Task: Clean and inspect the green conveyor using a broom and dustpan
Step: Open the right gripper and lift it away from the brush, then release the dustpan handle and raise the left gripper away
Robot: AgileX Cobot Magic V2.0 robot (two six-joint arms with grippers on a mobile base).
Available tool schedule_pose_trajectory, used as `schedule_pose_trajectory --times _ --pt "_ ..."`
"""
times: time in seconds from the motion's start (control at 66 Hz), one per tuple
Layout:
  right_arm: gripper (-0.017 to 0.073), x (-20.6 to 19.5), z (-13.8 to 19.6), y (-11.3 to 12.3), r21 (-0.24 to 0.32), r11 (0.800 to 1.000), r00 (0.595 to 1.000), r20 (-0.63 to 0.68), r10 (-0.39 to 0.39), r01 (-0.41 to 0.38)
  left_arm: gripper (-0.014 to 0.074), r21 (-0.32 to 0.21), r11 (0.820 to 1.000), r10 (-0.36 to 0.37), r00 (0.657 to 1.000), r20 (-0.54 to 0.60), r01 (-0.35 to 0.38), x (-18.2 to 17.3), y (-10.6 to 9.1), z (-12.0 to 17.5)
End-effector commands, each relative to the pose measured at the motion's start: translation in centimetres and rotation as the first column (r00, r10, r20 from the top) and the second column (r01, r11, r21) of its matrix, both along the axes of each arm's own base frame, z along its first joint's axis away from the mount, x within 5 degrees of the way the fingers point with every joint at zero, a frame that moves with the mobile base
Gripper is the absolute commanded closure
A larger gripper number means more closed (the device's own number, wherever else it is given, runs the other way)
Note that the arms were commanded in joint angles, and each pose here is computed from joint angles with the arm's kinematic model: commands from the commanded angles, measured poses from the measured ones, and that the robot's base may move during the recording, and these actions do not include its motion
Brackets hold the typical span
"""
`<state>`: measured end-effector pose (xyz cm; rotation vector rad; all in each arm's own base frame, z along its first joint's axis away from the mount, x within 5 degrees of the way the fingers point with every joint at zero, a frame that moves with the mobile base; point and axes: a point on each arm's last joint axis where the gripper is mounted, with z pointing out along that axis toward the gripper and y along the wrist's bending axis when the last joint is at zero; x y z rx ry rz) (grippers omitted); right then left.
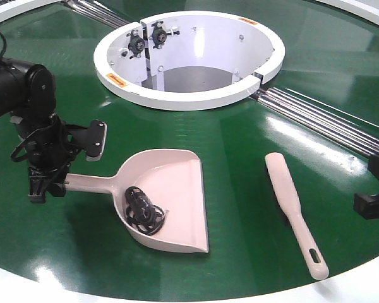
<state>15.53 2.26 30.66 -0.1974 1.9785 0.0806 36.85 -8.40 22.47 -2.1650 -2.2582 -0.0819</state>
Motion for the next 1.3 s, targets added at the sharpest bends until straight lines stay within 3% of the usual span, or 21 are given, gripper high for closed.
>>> schedule_pose_trajectory --times 0.0,0.182,0.303,0.485,0.591,0.742,0.924,1.015,1.091,1.136,1.197,1.288 --pt "0.0567 0.2 1.6 0.0 0.003 1.000 0.994 0.106 -0.004 0.004 0.0561 -0.029 0.999 0.018 0.999 0.049 -0.016 -0.4 -0.2 2.4" --pt "0.0567 0.1 1.7 0.0 0.003 1.000 0.994 0.106 -0.003 0.003 0.0456 -0.034 0.999 0.024 0.998 0.066 -0.022 -0.3 -0.2 2.5" --pt "0.0567 0.1 1.7 0.0 0.003 1.000 0.995 0.104 -0.003 0.003 0.0312 -0.036 0.999 0.028 0.997 0.065 -0.025 -0.3 -0.2 2.5" --pt "0.0567 0.1 1.7 0.0 0.003 1.000 0.995 0.104 -0.003 0.003 0.0074 -0.018 0.991 0.135 0.984 0.112 -0.134 0.0 0.1 2.6" --pt "0.0567 0.1 1.7 0.0 0.003 1.000 0.994 0.105 -0.003 0.003 -0.0005 0.008 0.982 0.187 0.970 0.155 -0.190 -0.1 0.6 3.5" --pt "0.0567 0.1 1.7 0.0 0.008 1.000 0.994 0.110 -0.005 0.004 -0.0020 0.009 0.980 0.189 0.955 0.229 -0.197 -1.1 1.1 6.0" --pt "0.0566 0.3 2.2 -0.1 0.016 1.000 0.986 0.165 -0.012 0.009 0.0020 -0.044 0.979 0.201 0.922 0.331 -0.198 -3.4 1.7 10.5" --pt "0.0564 0.3 2.7 -0.1 0.019 1.000 0.982 0.188 -0.014 0.010 0.0059 -0.094 0.972 0.234 0.886 0.399 -0.214 -4.9 2.0 13.0" --pt "0.0564 0.3 3.3 -0.1 0.021 1.000 0.978 0.208 -0.014 0.010 0.0107 -0.164 0.954 0.298 0.840 0.454 -0.250 -6.0 2.2 14.8" --pt "0.0564 0.3 3.8 -0.1 0.024 1.000 0.975 0.223 -0.015 0.010 0.0156 -0.235 0.932 0.359 0.793 0.492 -0.276 -6.7 2.3 16.2" --pt "0.0563 0.3 4.5 -0.1 0.025 1.000 0.969 0.246 -0.016 0.010 0.0228 -0.360 0.883 0.459 0.715 0.528 -0.301 -7.3 2.2 17.8" --pt "0.0563 0.3 5.4 -0.1 0.029 1.000 0.961 0.276 -0.017 0.010 0.0384 -0.537 0.781 0.607 0.591 0.531 -0.320 -8.5 2.2 20.2"
